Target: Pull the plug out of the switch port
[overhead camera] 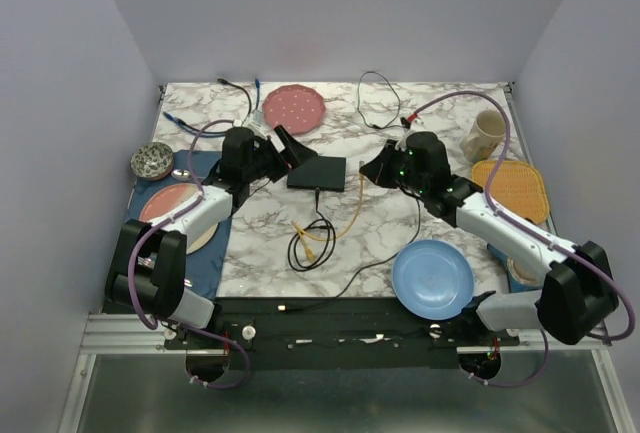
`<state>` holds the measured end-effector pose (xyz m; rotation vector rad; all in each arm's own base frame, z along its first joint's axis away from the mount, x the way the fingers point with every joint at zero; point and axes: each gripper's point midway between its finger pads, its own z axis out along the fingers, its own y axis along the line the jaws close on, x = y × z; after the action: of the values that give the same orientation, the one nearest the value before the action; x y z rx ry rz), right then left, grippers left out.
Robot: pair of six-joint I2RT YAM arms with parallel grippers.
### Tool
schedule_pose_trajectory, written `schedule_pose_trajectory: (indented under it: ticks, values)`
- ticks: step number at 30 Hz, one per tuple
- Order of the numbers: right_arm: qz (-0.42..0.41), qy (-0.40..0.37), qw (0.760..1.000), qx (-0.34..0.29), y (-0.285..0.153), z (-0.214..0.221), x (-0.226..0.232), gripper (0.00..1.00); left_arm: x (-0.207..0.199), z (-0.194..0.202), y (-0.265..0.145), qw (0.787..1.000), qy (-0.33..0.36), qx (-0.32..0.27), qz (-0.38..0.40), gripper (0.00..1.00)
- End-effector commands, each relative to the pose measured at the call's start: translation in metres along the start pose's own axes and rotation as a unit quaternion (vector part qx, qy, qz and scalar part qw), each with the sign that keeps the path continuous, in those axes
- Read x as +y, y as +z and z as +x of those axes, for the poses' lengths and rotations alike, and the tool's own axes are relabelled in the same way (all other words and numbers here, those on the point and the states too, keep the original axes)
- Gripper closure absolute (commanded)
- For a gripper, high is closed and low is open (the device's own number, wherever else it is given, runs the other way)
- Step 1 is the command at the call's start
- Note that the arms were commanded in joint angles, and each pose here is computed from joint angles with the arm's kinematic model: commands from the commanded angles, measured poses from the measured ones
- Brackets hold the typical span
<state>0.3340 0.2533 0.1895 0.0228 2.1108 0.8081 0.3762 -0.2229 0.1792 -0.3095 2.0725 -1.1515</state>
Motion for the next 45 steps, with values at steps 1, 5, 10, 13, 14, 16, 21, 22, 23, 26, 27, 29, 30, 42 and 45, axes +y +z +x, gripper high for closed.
schedule_pose_trajectory:
  ticks: [1, 5, 10, 13, 14, 16, 21, 22, 23, 26, 27, 29, 30, 42, 45]
  values:
    - [0.113, -0.066, 0.990, -0.045, -0.035, -0.012, -0.045, 1.00, -0.008, 0.001, -0.010, 0.999, 0.002, -0.026, 0.031, 0.01]
    - [0.168, -0.104, 0.978, -0.074, -0.065, -0.021, -0.068, 1.00, 0.013, 0.014, -0.013, 1.000, -0.007, 0.002, -0.018, 0.01]
    - [0.182, -0.111, 0.974, -0.076, -0.078, -0.014, -0.077, 1.00, -0.011, 0.034, -0.009, 0.998, 0.027, 0.029, 0.049, 0.01]
    - [0.162, -0.090, 0.981, -0.055, -0.074, 0.001, -0.075, 1.00, -0.035, 0.045, -0.020, 0.993, 0.105, 0.009, 0.045, 0.01]
    - [0.150, -0.084, 0.984, -0.048, -0.071, 0.005, -0.071, 0.99, -0.054, 0.040, -0.020, 0.989, 0.141, 0.005, 0.054, 0.01]
    - [0.116, -0.069, 0.990, -0.030, -0.064, 0.012, -0.058, 0.99, -0.056, 0.056, -0.016, 0.977, 0.209, 0.036, 0.031, 0.01]
    - [0.059, -0.026, 0.998, 0.005, -0.051, 0.018, -0.030, 1.00, -0.085, 0.108, -0.016, 0.941, 0.330, 0.061, 0.045, 0.01]
    - [0.051, -0.022, 0.998, 0.006, -0.051, 0.016, -0.025, 1.00, -0.085, 0.116, -0.017, 0.931, 0.357, 0.064, 0.047, 0.01]
    - [0.046, -0.021, 0.999, 0.004, -0.051, 0.012, -0.021, 1.00, -0.082, 0.121, -0.017, 0.925, 0.374, 0.061, 0.039, 0.01]
    - [0.014, -0.013, 1.000, 0.016, -0.053, 0.013, -0.006, 1.00, -0.079, 0.144, -0.014, 0.896, 0.437, 0.072, 0.033, 0.01]
    - [0.003, -0.008, 1.000, 0.018, -0.054, 0.011, 0.000, 0.99, -0.078, 0.150, -0.013, 0.889, 0.450, 0.076, 0.031, 0.01]
    - [-0.007, -0.004, 1.000, 0.021, -0.057, 0.009, 0.006, 0.99, -0.071, 0.165, -0.008, 0.876, 0.473, 0.095, 0.020, 0.01]
    - [-0.017, 0.000, 1.000, 0.023, -0.060, 0.007, 0.012, 0.99, -0.066, 0.167, -0.005, 0.872, 0.479, 0.098, 0.010, 0.01]
    - [-0.026, 0.003, 1.000, -0.004, -0.080, -0.011, 0.024, 0.87, -0.060, 0.203, 0.002, 0.868, 0.471, 0.156, 0.035, 0.81]
    - [-0.009, 0.006, 0.999, -0.032, -0.086, -0.020, 0.018, 0.62, -0.079, 0.209, -0.005, 0.874, 0.452, 0.158, 0.082, 0.99]
